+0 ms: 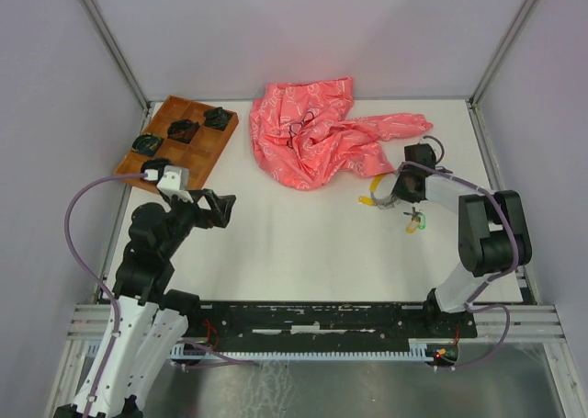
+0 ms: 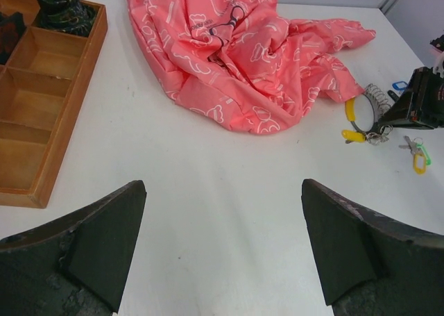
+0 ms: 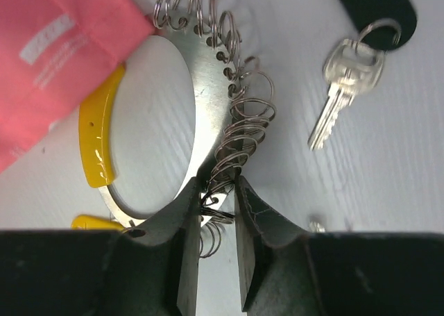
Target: Put the keys on the keyring
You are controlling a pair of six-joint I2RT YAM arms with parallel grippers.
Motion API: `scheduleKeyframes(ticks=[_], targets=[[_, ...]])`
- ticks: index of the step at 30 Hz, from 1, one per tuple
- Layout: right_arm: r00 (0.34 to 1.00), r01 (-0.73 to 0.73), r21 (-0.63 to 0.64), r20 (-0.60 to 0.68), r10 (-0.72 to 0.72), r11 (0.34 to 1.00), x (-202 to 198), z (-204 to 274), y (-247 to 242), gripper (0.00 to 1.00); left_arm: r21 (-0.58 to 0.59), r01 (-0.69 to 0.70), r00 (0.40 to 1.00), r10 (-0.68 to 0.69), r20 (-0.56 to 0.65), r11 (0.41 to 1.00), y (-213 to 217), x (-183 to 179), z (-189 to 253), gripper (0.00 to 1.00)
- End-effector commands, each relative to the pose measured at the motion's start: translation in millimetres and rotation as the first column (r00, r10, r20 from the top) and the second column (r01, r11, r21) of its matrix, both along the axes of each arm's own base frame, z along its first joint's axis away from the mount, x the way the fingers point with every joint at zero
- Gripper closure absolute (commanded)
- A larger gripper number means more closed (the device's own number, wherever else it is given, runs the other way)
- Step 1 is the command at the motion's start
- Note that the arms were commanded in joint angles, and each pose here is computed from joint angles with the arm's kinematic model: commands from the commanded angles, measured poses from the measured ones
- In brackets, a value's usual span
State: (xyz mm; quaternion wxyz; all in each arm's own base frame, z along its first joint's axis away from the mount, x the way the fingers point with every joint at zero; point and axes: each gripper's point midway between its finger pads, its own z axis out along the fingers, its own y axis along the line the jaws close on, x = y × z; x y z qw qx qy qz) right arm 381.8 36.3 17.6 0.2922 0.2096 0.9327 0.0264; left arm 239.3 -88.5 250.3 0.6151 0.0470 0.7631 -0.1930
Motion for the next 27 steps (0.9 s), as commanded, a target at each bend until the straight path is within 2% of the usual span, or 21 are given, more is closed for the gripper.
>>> scheduleKeyframes(ticks=[1, 5, 10, 17, 22, 27], targets=[[0.998, -0.050, 0.037, -0.022, 0.051, 0.998, -34.4, 3.6, 19.0, 0.73, 0.035, 0.077, 0.996, -0.079, 0.051, 0.996, -10.9, 2.4, 9.2, 0.01], [0.995, -0.095, 0.082, -0.011, 0.097, 0.992, -57.7, 7.8, 42.1, 0.73, 0.018, 0.113, 0.993, -0.113, 0.016, 0.993, -18.2, 3.1, 5.0, 0.02], [0.986, -0.164, 0.130, 0.040, 0.160, 0.978, -79.1, 20.2, 76.5, 0.72, -0.058, 0.121, 0.992, -0.122, -0.022, 0.991, -24.9, 1.3, 5.5, 0.04], [0.965, -0.258, 0.158, 0.088, 0.247, 0.953, -101.2, 30.6, 118.3, 0.71, -0.211, 0.150, 0.962, -0.192, -0.193, 0.966, -45.8, -5.7, -24.9, 0.10], [0.939, -0.345, 0.146, 0.063, 0.339, 0.927, -115.3, 25.9, 137.4, 0.69, -0.289, 0.171, 0.946, -0.239, -0.221, 0.942, -63.1, -9.1, -36.6, 0.12], [0.892, -0.451, 0.026, 0.057, 0.449, 0.892, -112.6, 47.4, 131.3, 0.57, -0.330, 0.197, 0.927, -0.285, -0.245, 0.923, -83.5, -12.6, -50.7, 0.13]])
